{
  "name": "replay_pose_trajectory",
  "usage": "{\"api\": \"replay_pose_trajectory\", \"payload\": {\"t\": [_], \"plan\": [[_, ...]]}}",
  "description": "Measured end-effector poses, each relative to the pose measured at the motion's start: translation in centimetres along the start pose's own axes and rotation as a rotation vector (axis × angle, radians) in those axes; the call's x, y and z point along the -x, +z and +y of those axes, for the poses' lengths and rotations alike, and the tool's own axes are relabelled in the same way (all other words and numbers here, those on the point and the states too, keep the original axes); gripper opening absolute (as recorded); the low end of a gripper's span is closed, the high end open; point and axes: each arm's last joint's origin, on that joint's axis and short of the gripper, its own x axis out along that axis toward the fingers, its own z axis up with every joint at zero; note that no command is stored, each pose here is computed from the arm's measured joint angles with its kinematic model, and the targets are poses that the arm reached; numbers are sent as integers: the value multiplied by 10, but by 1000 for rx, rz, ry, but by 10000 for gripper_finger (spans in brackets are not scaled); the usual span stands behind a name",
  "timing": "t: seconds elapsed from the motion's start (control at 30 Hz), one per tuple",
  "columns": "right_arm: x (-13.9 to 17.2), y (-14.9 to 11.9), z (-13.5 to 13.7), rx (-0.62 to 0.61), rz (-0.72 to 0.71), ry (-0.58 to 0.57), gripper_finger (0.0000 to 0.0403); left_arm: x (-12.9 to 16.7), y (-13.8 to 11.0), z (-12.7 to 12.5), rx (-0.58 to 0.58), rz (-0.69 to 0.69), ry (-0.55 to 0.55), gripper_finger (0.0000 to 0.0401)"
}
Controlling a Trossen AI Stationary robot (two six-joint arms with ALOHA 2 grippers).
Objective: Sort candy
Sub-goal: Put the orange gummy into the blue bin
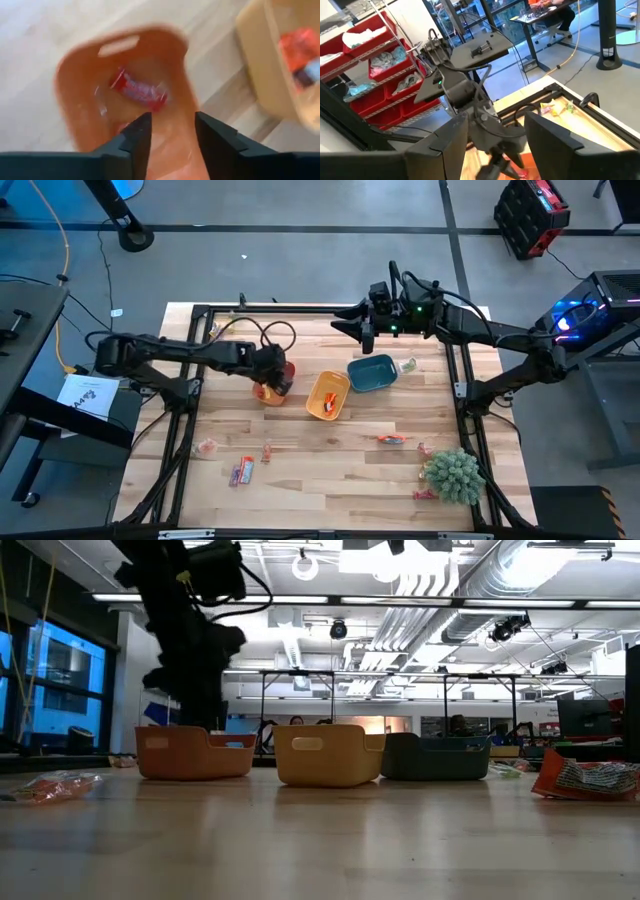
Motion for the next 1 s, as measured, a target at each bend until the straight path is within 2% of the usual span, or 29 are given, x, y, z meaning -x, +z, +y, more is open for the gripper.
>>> {"api": "replay_pose_trajectory", "payload": {"t": [0.13,0.3,0.47,0.6,0.67,0.73,0.9,1.0], "plan": [[0,0,0,9,0,0,190,13,-8,5,15,61,-5,186],[0,0,-2,24,1,-8,190,46,-31,-5,-18,145,-171,203],[1,0,-8,10,23,-34,190,81,-78,-25,-99,129,-221,204],[1,-1,-12,5,41,-52,190,95,-122,-44,-271,138,-261,204],[2,-2,-13,3,48,-61,190,92,-139,-52,-344,129,-237,204],[2,-2,-14,2,51,-65,190,84,-147,-60,-349,111,-206,204],[2,-2,-15,1,53,-69,190,48,-149,-87,-346,154,-223,204],[2,-2,-16,0,60,-71,190,26,-148,-90,-332,195,-148,204]]}}
